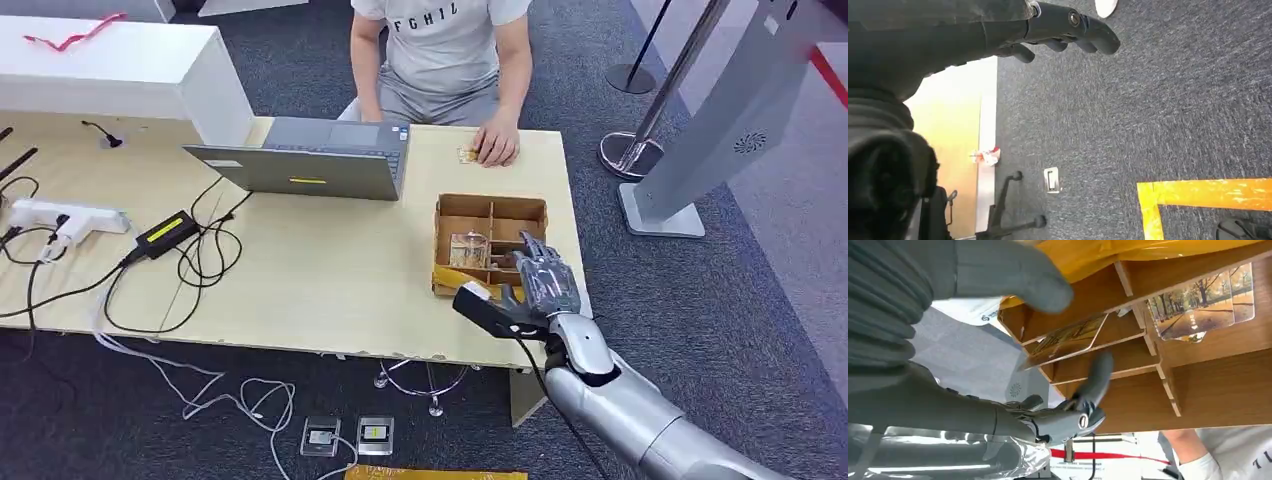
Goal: Pass the card to the sensor for recognition and then transmit it.
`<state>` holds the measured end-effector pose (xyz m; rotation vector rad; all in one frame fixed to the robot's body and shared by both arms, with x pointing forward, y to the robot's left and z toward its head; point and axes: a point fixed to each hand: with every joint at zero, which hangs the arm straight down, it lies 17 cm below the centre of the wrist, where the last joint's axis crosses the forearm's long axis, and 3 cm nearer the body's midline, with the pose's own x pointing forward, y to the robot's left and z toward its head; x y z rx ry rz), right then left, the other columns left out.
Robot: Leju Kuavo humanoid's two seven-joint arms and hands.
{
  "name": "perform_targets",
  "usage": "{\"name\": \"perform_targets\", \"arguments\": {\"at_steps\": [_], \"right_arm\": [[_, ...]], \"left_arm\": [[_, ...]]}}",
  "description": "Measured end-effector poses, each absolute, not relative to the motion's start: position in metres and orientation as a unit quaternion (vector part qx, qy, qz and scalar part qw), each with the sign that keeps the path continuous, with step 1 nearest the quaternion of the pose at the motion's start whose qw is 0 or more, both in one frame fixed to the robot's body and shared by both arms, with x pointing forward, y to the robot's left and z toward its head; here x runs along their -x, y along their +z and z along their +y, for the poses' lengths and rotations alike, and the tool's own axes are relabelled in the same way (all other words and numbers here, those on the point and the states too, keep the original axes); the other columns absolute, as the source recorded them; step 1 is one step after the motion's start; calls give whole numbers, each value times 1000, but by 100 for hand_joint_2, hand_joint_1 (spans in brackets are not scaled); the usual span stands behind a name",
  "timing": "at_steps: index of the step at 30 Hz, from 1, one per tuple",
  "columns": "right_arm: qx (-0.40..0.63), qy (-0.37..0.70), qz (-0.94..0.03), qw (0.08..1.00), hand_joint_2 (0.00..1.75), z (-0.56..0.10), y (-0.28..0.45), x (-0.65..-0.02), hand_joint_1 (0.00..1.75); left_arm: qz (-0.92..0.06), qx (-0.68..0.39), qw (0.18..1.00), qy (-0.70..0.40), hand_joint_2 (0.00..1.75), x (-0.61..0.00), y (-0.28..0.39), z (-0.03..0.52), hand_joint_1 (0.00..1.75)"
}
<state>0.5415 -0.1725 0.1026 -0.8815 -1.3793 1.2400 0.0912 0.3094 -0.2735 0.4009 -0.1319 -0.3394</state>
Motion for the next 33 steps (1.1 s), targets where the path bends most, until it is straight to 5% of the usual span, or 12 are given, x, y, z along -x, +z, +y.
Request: {"name": "perform_targets", "arguments": {"at_steps": [23, 33], "right_arm": [[335, 520, -599, 508, 175, -141, 98, -543, 175], [367, 473, -661, 452, 175, -122, 184, -577, 175]], "left_arm": [[-64, -199, 964, -167, 0, -91, -274, 310, 0], [-62, -200, 963, -170, 0, -90, -273, 311, 0]]}}
